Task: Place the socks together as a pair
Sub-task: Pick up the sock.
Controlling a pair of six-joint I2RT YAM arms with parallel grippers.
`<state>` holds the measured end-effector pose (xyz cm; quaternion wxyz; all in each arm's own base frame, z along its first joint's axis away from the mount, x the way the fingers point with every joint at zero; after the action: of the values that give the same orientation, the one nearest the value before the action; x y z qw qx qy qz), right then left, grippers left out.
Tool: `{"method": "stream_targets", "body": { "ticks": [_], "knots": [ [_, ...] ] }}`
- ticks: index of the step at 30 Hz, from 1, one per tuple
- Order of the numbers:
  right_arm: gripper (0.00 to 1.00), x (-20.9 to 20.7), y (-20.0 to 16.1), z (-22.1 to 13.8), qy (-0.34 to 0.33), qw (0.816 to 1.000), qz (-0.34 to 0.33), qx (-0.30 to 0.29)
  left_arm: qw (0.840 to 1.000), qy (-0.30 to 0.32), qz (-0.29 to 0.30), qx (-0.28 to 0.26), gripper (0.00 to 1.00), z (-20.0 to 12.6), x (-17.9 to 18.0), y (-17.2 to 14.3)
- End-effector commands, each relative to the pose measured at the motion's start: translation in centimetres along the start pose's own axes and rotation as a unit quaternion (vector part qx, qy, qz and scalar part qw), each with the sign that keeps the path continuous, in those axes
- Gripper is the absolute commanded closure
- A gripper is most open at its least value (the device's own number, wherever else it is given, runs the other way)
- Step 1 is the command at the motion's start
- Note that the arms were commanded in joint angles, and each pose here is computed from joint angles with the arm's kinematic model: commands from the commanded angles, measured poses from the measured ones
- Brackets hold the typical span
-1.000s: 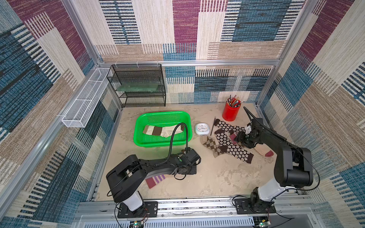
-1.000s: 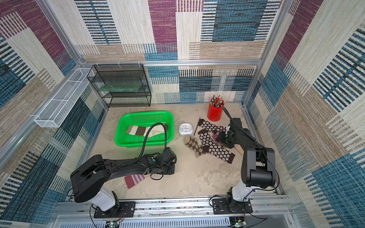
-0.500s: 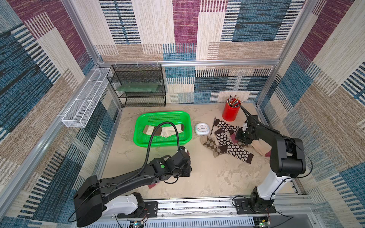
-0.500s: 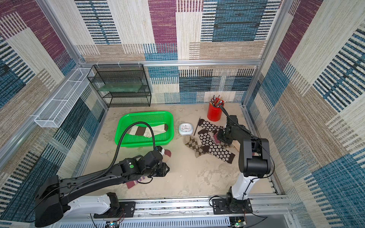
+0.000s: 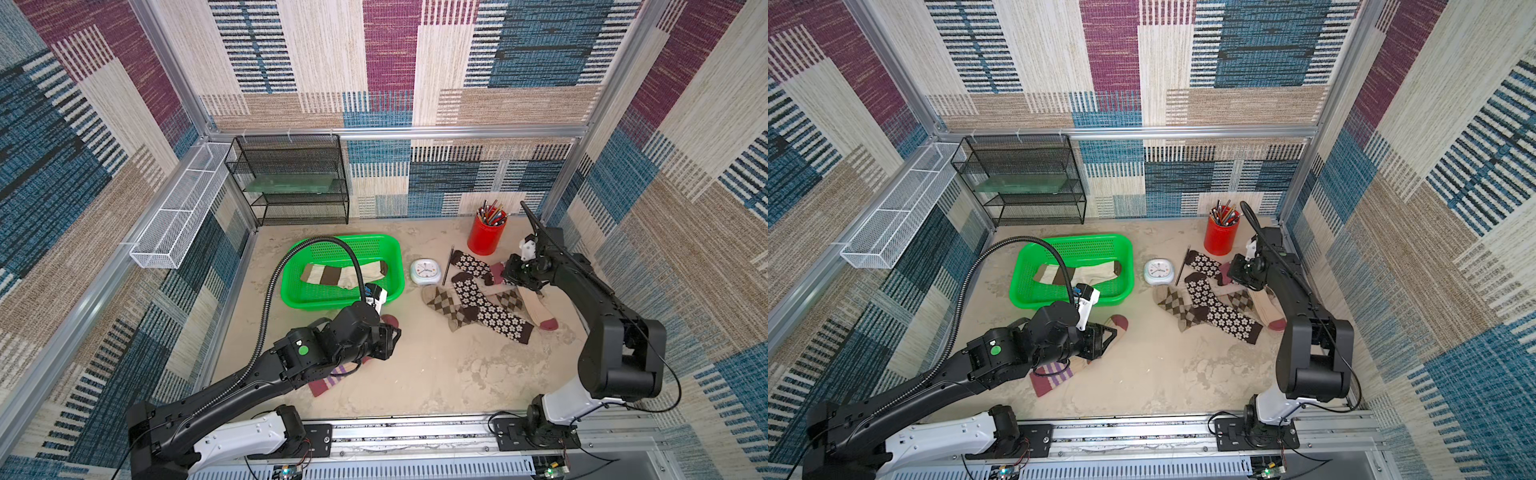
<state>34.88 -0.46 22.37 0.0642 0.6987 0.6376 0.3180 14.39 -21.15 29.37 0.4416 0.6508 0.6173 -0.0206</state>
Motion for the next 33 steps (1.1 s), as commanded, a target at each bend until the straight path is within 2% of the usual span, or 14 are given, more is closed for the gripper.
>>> {"method": "stream_targets", "body": {
  "ticks": [1, 6, 12, 16, 19, 20, 22, 25, 28, 33],
  "knots": [
    [1.00, 2.6, -1.3, -2.6, 0.081, 0.996, -0.001, 0.036, 0.996, -0.016, 0.087, -0.027, 0.43, -0.9, -1.7, 1.8],
    [1.00, 7.6, -3.1, -6.9, 0.173, 0.982, -0.037, 0.064, 0.983, -0.040, 0.176, -0.039, 0.32, -2.0, -4.6, 3.9],
    [1.00, 13.8, -6.4, -9.7, 0.302, 0.949, -0.039, 0.077, 0.965, -0.082, 0.247, -0.039, 0.25, -3.1, -6.6, 4.8],
    [1.00, 16.3, -8.0, -10.8, 0.374, 0.923, -0.038, 0.086, 0.945, -0.112, 0.307, -0.025, 0.24, -3.3, -6.9, 4.1],
    [1.00, 16.6, -9.2, -10.0, 0.383, 0.915, -0.031, 0.124, 0.921, -0.152, 0.359, -0.020, 0.24, -3.4, -7.0, 3.1],
    [1.00, 16.7, -9.6, -9.5, 0.384, 0.912, -0.031, 0.139, 0.917, -0.162, 0.363, -0.029, 0.23, -3.5, -7.0, 2.9],
    [1.00, 17.2, -10.4, -8.6, 0.383, 0.909, -0.035, 0.161, 0.923, -0.164, 0.345, -0.039, 0.20, -3.4, -6.8, 2.9],
    [1.00, 18.1, -11.0, -7.2, 0.391, 0.901, -0.040, 0.185, 0.934, -0.175, 0.310, 0.018, 0.22, -2.2, -7.1, 2.2],
    [1.00, 19.4, -11.6, -6.0, 0.399, 0.892, -0.048, 0.208, 0.952, -0.139, 0.266, 0.069, 0.29, 0.2, -6.7, 1.6],
    [1.00, 20.6, -12.5, -4.6, 0.400, 0.880, -0.061, 0.249, 0.968, -0.098, 0.217, 0.077, 0.34, 2.0, -4.9, 1.6]
  ]
}}
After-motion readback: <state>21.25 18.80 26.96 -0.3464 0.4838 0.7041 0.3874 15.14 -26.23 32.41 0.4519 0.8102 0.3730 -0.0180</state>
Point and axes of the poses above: each gripper's point midway between its finger pads, its own z axis out along the fingers, its own x axis along the line the jaws close on, y = z × x, the point moved 8 cm from there along -z, back along the fingers, and after that the axes turned 15 degrees about -z, right-handed, at the moved point
